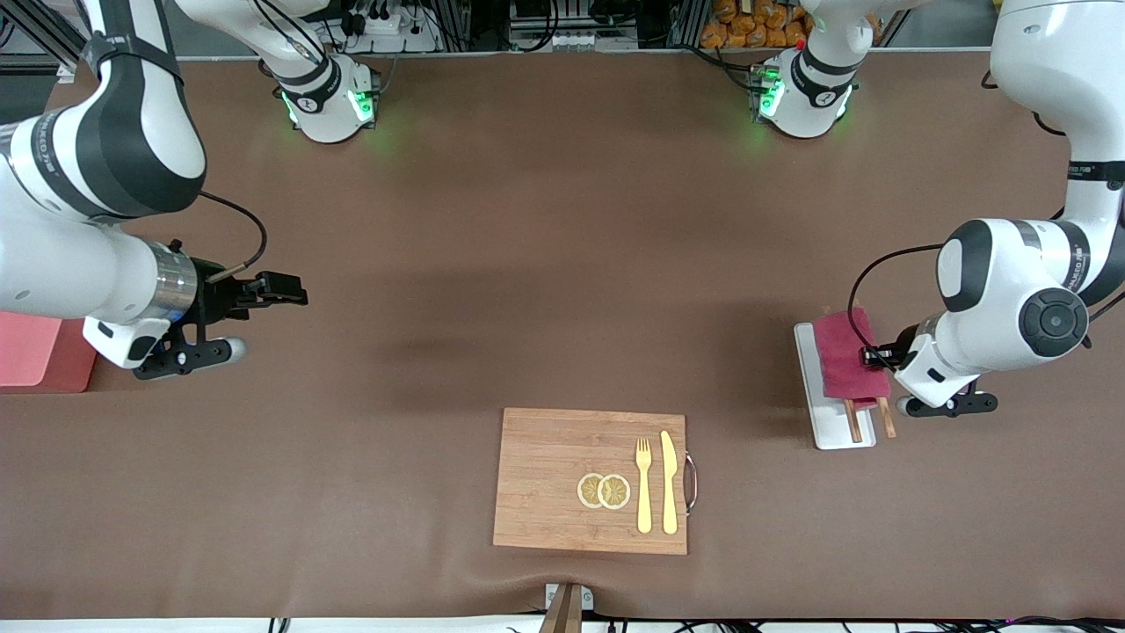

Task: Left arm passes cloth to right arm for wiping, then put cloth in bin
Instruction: 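Grasp the pink cloth with the left gripper while the right gripper advances, then lift the pink cloth with the left gripper toward the right gripper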

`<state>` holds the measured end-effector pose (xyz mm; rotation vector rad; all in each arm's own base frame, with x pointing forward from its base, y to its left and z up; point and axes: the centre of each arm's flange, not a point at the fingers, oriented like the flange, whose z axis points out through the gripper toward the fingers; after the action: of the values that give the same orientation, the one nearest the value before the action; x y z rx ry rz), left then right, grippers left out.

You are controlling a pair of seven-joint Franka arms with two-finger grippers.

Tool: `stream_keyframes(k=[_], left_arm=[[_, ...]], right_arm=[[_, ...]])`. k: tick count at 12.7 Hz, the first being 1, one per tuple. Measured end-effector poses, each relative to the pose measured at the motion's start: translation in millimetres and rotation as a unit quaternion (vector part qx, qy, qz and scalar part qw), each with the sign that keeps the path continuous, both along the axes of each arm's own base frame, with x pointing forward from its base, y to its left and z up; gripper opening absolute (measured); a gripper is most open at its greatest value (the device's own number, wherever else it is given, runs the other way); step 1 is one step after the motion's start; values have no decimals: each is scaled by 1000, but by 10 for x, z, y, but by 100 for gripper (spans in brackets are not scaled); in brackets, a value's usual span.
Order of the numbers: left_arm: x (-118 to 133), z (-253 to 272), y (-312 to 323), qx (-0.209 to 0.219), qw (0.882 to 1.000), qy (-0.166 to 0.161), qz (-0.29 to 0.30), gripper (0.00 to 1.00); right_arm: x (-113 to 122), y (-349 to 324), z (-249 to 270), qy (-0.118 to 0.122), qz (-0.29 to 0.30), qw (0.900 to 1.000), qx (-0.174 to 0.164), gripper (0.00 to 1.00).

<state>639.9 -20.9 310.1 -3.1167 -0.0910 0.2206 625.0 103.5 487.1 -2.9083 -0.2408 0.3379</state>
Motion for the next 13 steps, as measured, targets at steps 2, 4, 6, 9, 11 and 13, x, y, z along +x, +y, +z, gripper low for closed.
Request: stream_keyframes(k=[2, 4, 6, 9, 11, 13], left_arm=[[4, 6, -18, -1, 1000, -1, -1, 27], [18, 35, -28, -1, 1000, -4, -2, 18], [27, 51, -24, -1, 1000, -6, -2, 4], [39, 88, -64, -2, 1000, -10, -5, 4], [61, 290, -271, -9, 999, -27, -20, 4], [1, 627, -659, -21, 998, -44, -31, 4]], right_arm=[[50, 48, -181, 15, -8, 1000, 23, 100], [90, 55, -273, 19, -12, 999, 31, 100], [101, 41, -252, 17, -14, 999, 32, 100], [106, 95, -214, 15, -15, 999, 46, 100], [109, 140, -194, 14, -17, 998, 60, 100], [110, 151, -188, 14, -19, 998, 66, 100]])
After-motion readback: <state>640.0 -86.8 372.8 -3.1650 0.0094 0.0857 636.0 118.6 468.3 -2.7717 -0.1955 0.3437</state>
